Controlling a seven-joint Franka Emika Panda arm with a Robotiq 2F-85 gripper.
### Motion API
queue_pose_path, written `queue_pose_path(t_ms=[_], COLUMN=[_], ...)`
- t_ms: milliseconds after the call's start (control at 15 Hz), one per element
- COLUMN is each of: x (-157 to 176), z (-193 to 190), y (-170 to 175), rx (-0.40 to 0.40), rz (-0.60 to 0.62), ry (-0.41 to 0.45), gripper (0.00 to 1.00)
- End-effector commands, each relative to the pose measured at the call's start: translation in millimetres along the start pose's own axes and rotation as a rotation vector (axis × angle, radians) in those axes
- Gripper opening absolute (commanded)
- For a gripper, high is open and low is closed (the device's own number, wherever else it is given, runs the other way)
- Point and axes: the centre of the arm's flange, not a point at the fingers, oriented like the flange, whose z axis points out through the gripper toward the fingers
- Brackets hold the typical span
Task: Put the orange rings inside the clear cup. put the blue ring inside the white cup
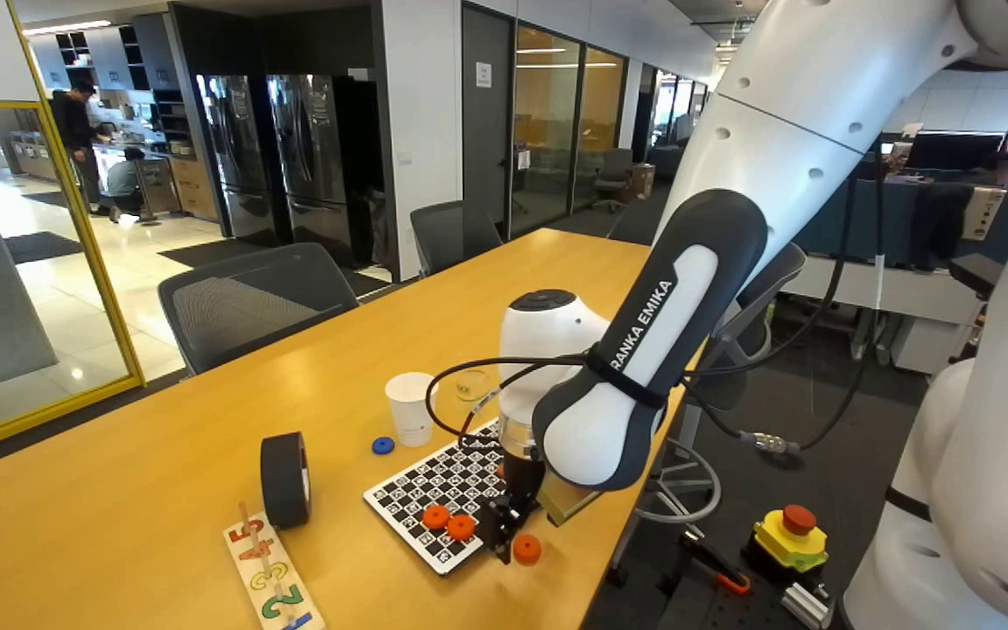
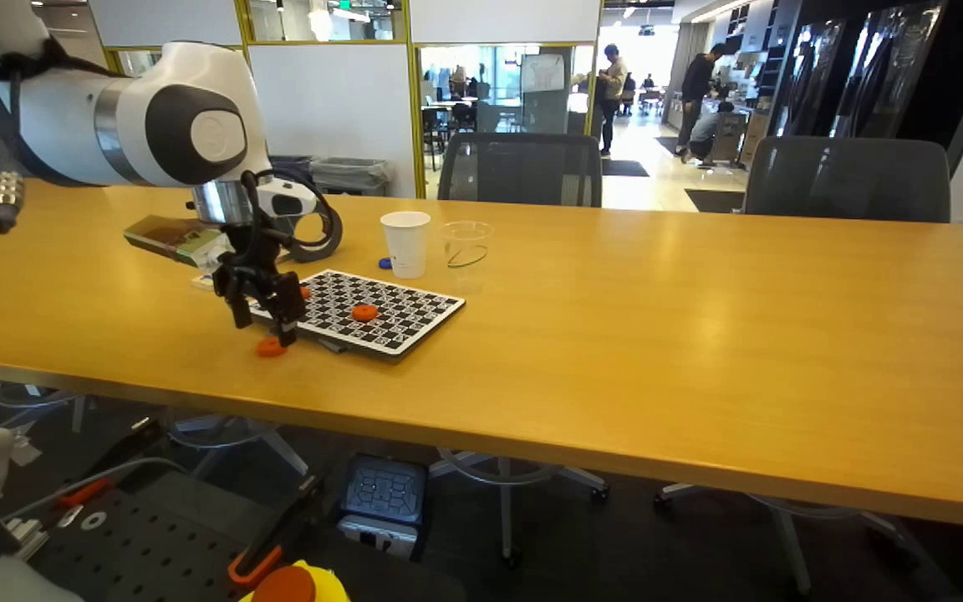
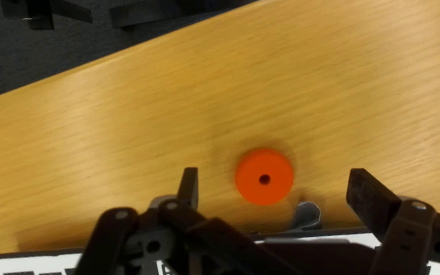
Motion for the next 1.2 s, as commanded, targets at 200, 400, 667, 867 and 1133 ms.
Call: queue_pose_path(t_ms=[200, 400, 667, 867, 1133], x=[-10.2, -7.8, -7.2, -7.4, -6.6], z=[18.8, 21.6, 20.7, 19.5, 19.0], y=[12.6, 13.8, 14.2, 14.3, 14.1], rx=[0.046, 0.053, 0.044, 0.040, 0.038], rz=[0.046, 0.059, 0.068, 0.070, 0.070], ry=[0.018, 0.022, 0.022, 0.025, 0.025], gripper=[1.00, 1.00, 1.00, 1.00, 1.00])
